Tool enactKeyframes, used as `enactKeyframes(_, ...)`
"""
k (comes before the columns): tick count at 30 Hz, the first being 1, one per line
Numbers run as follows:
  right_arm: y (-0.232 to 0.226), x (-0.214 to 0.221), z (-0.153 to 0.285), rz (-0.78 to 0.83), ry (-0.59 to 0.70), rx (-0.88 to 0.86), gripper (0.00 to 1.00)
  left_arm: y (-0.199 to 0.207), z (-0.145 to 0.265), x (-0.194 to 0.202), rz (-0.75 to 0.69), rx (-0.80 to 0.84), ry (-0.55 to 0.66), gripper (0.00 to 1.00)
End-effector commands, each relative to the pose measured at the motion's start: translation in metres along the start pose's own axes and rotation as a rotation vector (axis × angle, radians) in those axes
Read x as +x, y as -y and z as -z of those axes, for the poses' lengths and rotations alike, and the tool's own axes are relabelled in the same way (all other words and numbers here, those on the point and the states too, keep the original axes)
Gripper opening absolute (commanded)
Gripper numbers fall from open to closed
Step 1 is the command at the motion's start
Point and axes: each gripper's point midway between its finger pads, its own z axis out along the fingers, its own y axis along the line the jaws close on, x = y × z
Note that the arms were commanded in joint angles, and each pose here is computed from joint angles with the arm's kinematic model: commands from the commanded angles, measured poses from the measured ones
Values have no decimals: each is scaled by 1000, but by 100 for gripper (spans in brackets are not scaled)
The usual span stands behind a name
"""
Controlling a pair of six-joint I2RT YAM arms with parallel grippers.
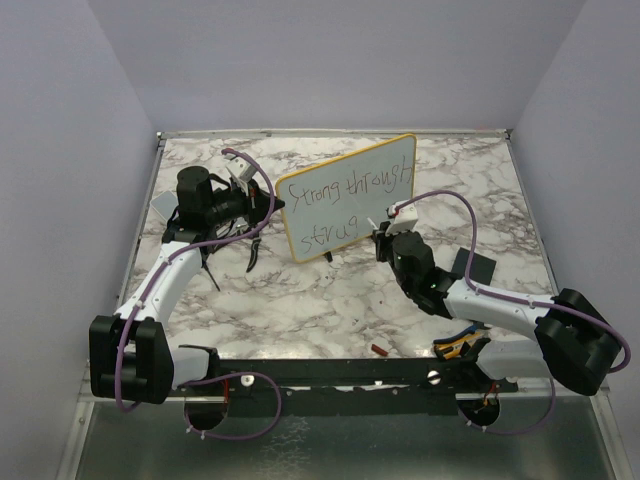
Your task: Write a sentence on the whiteboard
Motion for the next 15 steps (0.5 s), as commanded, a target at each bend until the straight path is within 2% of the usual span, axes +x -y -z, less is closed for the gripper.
enactKeyframes(1, 8, -9, -9, 10, 24, 34, 1, -2, 2, -1, -40, -17, 9, 0)
enactKeyframes(15, -3, -31, -18, 31, 78, -15, 0, -2, 2, 0, -38, -14, 8, 0)
